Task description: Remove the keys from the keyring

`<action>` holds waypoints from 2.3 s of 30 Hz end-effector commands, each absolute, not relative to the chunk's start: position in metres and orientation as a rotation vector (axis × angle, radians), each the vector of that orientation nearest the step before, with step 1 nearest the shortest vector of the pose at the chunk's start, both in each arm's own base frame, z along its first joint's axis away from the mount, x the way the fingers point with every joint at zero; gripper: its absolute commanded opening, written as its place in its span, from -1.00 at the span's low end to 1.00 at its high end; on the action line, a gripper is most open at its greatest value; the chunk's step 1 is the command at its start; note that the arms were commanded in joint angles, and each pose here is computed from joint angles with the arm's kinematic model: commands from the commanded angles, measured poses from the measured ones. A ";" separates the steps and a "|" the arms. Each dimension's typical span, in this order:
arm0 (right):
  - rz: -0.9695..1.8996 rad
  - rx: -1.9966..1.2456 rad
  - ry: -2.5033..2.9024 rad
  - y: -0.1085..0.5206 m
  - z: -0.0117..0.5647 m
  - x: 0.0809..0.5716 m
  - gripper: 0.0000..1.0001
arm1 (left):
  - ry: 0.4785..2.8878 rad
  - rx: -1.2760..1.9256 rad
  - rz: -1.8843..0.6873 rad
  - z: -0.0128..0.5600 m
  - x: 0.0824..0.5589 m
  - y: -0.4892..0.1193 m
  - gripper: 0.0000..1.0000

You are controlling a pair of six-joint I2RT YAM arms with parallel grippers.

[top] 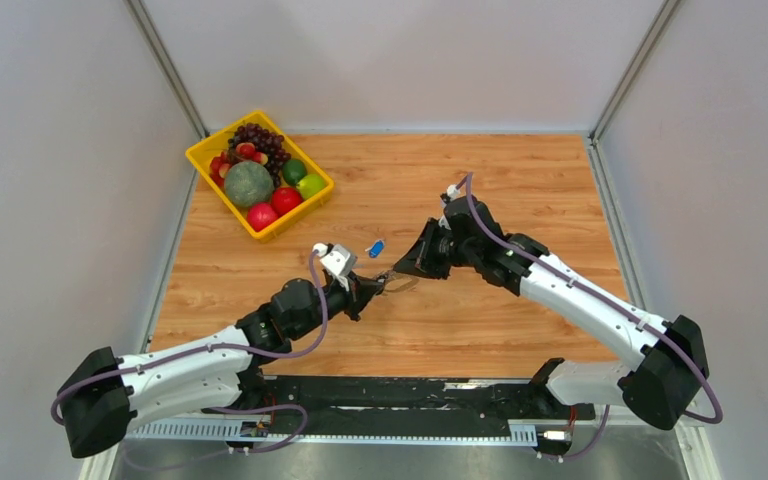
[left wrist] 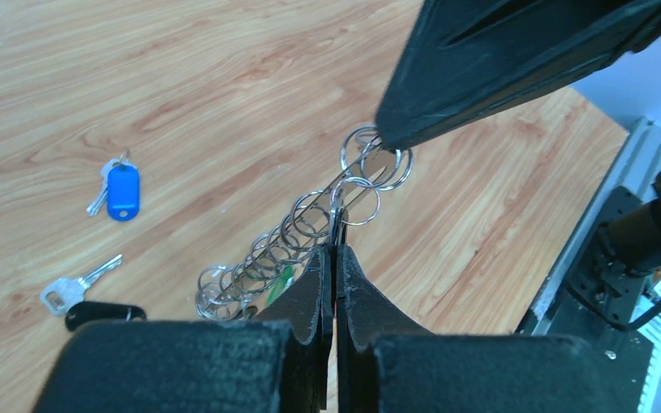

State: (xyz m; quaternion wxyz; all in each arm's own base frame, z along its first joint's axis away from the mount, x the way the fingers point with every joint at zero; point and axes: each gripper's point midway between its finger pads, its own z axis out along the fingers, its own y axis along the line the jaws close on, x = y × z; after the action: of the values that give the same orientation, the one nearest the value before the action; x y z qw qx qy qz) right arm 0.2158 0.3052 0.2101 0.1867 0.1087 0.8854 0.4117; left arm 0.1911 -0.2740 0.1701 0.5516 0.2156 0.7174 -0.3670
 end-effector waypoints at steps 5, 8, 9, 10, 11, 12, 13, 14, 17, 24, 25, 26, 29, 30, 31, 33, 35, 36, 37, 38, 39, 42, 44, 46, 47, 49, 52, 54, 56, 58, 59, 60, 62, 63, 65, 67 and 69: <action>1.424 -0.053 2.563 0.320 0.218 0.176 -1.00 | 1.729 0.551 -0.742 0.165 0.200 -0.264 -1.00; 1.474 -0.107 2.598 0.322 0.214 0.167 -1.00 | 1.720 0.566 -0.730 0.163 0.201 -0.264 -1.00; 1.481 -0.117 2.609 0.322 0.211 0.165 -1.00 | 1.716 0.563 -0.729 0.164 0.202 -0.264 -1.00; 1.482 -0.124 2.616 0.322 0.209 0.163 -1.00 | 1.710 0.563 -0.729 0.164 0.202 -0.264 -1.00; 1.477 -0.130 2.619 0.321 0.207 0.163 -1.00 | 1.706 0.565 -0.731 0.164 0.202 -0.264 -1.00; 1.466 -0.137 2.616 0.320 0.205 0.163 -1.00 | 1.702 0.566 -0.732 0.164 0.202 -0.264 -1.00; 1.451 -0.150 2.600 0.318 0.206 0.164 -1.00 | 1.701 0.568 -0.733 0.164 0.201 -0.264 -1.00; 1.433 -0.172 2.576 0.316 0.207 0.166 -1.00 | 1.699 0.568 -0.733 0.164 0.201 -0.264 -1.00; 1.378 -0.214 2.525 0.311 0.207 0.171 -0.79 | 1.688 0.560 -0.743 0.164 0.200 -0.264 -1.00; 1.259 -0.250 2.525 0.300 0.188 0.175 -0.41 | 1.677 0.560 -0.768 0.165 0.198 -0.266 -1.00; 1.245 -0.247 2.523 0.299 0.186 0.176 -0.37 | 1.677 0.561 -0.769 0.164 0.198 -0.266 -1.00; 1.233 -0.247 2.520 0.298 0.185 0.177 -0.37 | 1.678 0.560 -0.768 0.164 0.198 -0.266 -1.00; 1.232 -0.247 2.510 0.299 0.187 0.179 -0.37 | 1.678 0.555 -0.770 0.163 0.198 -0.266 -1.00; 1.241 -0.245 2.504 0.301 0.189 0.180 -0.37 | 1.679 0.555 -0.772 0.163 0.198 -0.266 -1.00; 1.248 -0.241 2.497 0.302 0.190 0.181 -0.37 | 1.679 0.552 -0.774 0.162 0.198 -0.266 -1.00; 1.261 -0.230 2.477 0.305 0.195 0.184 -0.37 | 1.679 0.550 -0.777 0.162 0.198 -0.267 -1.00; 1.258 -0.217 2.457 0.306 0.199 0.188 -0.38 | 1.681 0.550 -0.781 0.160 0.197 -0.267 -1.00; 1.256 -0.212 2.450 0.306 0.200 0.190 -0.37 | 1.682 0.550 -0.783 0.159 0.197 -0.267 -1.00; 1.255 -0.211 2.447 0.308 0.200 0.191 -0.37 | 1.684 0.547 -0.786 0.158 0.197 -0.267 -1.00; 1.256 -0.210 2.448 0.309 0.200 0.192 -0.38 | 1.686 0.545 -0.788 0.157 0.197 -0.266 -1.00; 1.258 -0.214 2.452 0.310 0.199 0.192 -0.37 | 1.687 0.541 -0.792 0.156 0.196 -0.267 -1.00; 1.252 -0.221 2.466 0.315 0.195 0.194 -0.37 | 1.687 0.541 -0.796 0.155 0.196 -0.267 -1.00; 1.244 -0.224 2.467 0.318 0.194 0.197 -0.37 | 1.684 0.540 -0.798 0.155 0.196 -0.267 -1.00; 1.233 -0.234 2.467 0.321 0.194 0.202 -0.37 | 1.684 0.539 -0.798 0.155 0.196 -0.267 -1.00; 1.225 -0.245 2.465 0.323 0.193 0.205 -0.35 | 1.682 0.538 -0.800 0.156 0.196 -0.267 -1.00; 1.217 -0.264 2.473 0.325 0.190 0.207 -0.30 | 1.680 0.537 -0.801 0.156 0.196 -0.267 -1.00; 1.189 -0.312 2.486 0.326 0.184 0.208 -0.17 | 1.679 0.535 -0.798 0.156 0.196 -0.266 -1.00; 1.151 -0.395 2.450 0.323 0.185 0.210 -0.08 | 1.679 0.536 -0.796 0.156 0.196 -0.266 -1.00; 1.071 -0.502 2.379 0.315 0.190 0.214 -0.02 | 1.680 0.534 -0.796 0.156 0.196 -0.266 -1.00; 0.974 -0.599 2.298 0.304 0.194 0.220 0.07 | 1.678 0.534 -0.796 0.156 0.196 -0.266 -1.00; 0.947 -0.674 2.248 0.301 0.196 0.220 0.11 | 1.677 0.534 -0.798 0.157 0.196 -0.266 -1.00; 0.925 -0.744 2.205 0.298 0.195 0.218 0.16 | 1.675 0.533 -0.799 0.157 0.196 -0.266 -1.00; 0.899 -0.862 2.123 0.293 0.194 0.213 0.24 | 1.674 0.534 -0.800 0.157 0.196 -0.266 -1.00; 0.896 -0.920 2.076 0.291 0.194 0.209 0.26 | 1.672 0.531 -0.800 0.158 0.196 -0.266 -1.00; 0.906 -1.042 1.991 0.290 0.188 0.198 0.52 | 1.670 0.532 -0.799 0.159 0.196 -0.265 -1.00; 0.905 -1.135 1.910 0.291 0.182 0.189 0.87 | 1.669 0.530 -0.799 0.159 0.196 -0.265 -1.00; 0.848 -1.194 1.854 0.293 0.173 0.184 0.92 | 1.668 0.531 -0.800 0.159 0.196 -0.265 -1.00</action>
State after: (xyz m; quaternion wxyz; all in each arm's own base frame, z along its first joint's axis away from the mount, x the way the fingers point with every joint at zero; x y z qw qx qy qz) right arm 0.1918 0.2858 0.1802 0.3314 -0.3634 0.7949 0.3553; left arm 0.1947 -0.2633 0.1449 0.5556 0.2364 0.7280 -0.3246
